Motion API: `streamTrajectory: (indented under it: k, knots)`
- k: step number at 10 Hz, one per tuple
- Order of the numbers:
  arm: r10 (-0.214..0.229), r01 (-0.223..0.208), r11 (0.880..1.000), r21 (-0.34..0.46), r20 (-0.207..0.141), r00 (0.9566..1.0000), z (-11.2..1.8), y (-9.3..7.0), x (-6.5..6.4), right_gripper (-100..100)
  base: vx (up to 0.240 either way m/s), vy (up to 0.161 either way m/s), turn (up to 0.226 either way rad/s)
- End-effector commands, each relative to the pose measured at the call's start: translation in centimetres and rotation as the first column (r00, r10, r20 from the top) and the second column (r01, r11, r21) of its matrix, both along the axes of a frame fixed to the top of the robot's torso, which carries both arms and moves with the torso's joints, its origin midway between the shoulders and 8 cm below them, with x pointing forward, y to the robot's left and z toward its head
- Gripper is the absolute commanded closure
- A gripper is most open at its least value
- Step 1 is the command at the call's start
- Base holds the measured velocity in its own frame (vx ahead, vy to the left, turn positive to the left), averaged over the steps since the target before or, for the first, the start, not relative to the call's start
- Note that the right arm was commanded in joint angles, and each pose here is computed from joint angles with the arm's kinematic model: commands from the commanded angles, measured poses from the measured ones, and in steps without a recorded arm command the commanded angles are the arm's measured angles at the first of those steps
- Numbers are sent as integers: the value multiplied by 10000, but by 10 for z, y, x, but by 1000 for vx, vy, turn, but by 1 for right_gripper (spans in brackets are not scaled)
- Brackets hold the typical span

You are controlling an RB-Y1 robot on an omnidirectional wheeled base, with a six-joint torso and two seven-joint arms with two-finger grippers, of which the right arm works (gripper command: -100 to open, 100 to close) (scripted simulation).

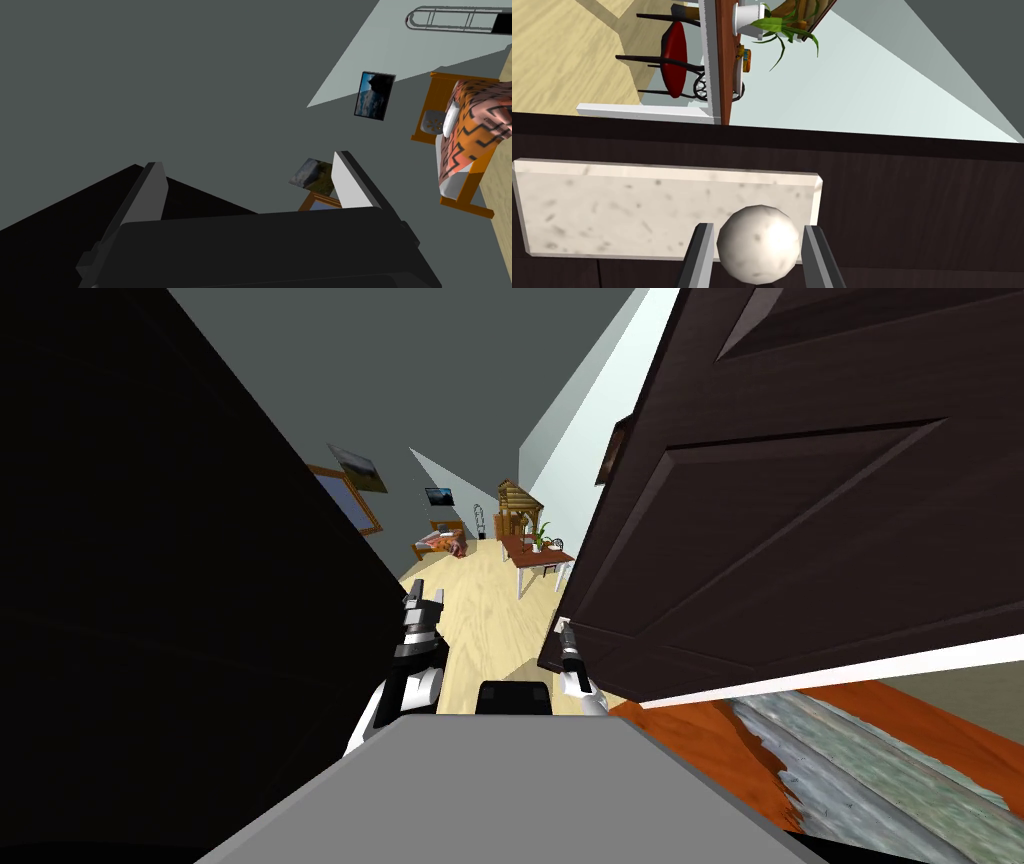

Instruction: Push the door open

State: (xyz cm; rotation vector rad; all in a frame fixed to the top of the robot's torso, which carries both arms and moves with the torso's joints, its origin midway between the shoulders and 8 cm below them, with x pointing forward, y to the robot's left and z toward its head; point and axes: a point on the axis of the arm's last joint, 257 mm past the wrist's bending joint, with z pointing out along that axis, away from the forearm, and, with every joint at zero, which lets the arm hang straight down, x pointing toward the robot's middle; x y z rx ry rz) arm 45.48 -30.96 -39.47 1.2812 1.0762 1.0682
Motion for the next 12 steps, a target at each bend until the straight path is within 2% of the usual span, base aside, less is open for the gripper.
streamTrajectory:
  k: [1, 6, 7, 12]
  knots:
    - [-347, 347, 9994, -83, 16, 9994, 2, -20, -1, 100, 192, 61, -53]
    - [-1130, 1130, 9936, -81, 12, 9936, 3, -54, -7, 100, 200, 25, -58]
    - [-1130, 1130, 9936, -81, 12, 9936, 3, -54, -7, 100, 138, 18, -33]
    - [-1946, 1946, 9809, -44, 7, 9809, 3, -87, -15, 100, 162, 38, -68]
